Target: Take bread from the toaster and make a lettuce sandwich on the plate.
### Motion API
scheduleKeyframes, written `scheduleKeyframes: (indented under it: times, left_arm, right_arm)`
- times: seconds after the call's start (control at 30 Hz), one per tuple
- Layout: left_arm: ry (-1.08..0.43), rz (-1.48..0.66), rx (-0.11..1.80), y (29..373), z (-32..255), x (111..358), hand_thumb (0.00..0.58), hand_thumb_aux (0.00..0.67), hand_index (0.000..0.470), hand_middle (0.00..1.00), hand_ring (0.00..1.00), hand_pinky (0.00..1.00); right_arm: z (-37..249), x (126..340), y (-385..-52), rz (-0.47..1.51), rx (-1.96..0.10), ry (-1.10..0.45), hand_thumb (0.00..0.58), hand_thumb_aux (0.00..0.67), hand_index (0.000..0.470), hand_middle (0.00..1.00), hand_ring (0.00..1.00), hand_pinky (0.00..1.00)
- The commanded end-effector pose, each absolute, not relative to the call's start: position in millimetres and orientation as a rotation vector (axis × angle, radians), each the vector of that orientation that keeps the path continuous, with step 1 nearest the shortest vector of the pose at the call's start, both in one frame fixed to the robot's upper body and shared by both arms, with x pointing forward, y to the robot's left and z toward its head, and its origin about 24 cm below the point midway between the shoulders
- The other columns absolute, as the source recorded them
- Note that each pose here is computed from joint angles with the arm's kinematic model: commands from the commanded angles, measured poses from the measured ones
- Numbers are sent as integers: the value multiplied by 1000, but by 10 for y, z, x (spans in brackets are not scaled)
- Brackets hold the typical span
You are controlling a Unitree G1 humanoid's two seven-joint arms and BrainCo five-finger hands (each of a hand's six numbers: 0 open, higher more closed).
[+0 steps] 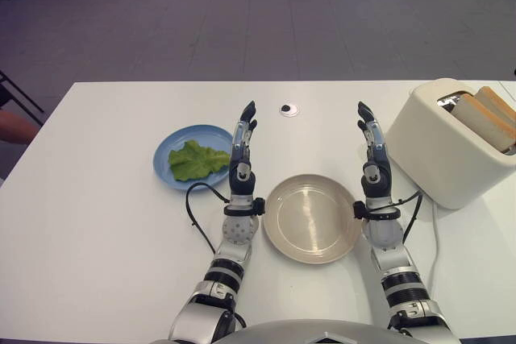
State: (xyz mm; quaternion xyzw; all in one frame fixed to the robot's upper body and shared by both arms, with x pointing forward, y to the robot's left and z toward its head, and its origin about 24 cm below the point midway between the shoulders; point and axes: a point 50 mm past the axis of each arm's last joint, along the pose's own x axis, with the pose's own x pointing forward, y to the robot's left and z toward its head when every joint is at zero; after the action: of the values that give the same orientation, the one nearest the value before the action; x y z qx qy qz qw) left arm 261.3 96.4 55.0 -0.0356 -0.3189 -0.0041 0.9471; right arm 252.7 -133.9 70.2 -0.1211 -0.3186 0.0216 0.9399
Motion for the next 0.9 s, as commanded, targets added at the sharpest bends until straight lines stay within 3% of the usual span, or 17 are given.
scheduleKeyframes:
  times: [0.03, 0.2, 0.27, 0.4, 0.5, 0.63, 0.73, 0.9]
  left_arm:
    - [-600, 1, -95, 867, 442, 2553, 0, 0, 0, 0, 0, 0]
    - [-612, 36, -59, 928, 445, 2558, 0, 0, 0, 0, 0, 0]
    - [-628, 52, -41, 982, 458, 2548, 0, 0, 0, 0, 0, 0]
    - [-639, 58, -13, 1042, 465, 2545, 0, 0, 0, 0, 0, 0]
    - [-626, 71, 4, 1073, 439, 2544, 0, 0, 0, 0, 0, 0]
    - [-625, 76, 10, 1069, 443, 2555, 0, 0, 0, 0, 0, 0]
    - [-629, 78, 15, 1071, 453, 2556, 0, 0, 0, 0, 0, 0]
    - [-638, 86, 34, 1127, 464, 2549, 0, 0, 0, 0, 0, 0]
  right_arm:
    - [705, 2501, -1365, 28, -271, -664, 0, 0, 0, 0, 0, 0]
    - [723, 2472, -1386, 20, -308, -686, 0, 0, 0, 0, 0, 0]
    - [897, 2432, -1538, 3, -350, -760, 0, 0, 0, 0, 0, 0]
    - [1551, 2297, -2605, -293, -720, -824, 0, 0, 0, 0, 0, 0]
    - [1839, 2188, -3423, -561, -981, -629, 0, 0, 0, 0, 0, 0]
    - [1791, 2094, -4109, -720, -1194, -280, 0, 0, 0, 0, 0, 0]
    - [1570, 2151, -4269, -673, -1261, -98, 0, 0, 0, 0, 0, 0]
    - [1338, 2279, -4215, -571, -1285, -5, 0, 0, 0, 0, 0, 0]
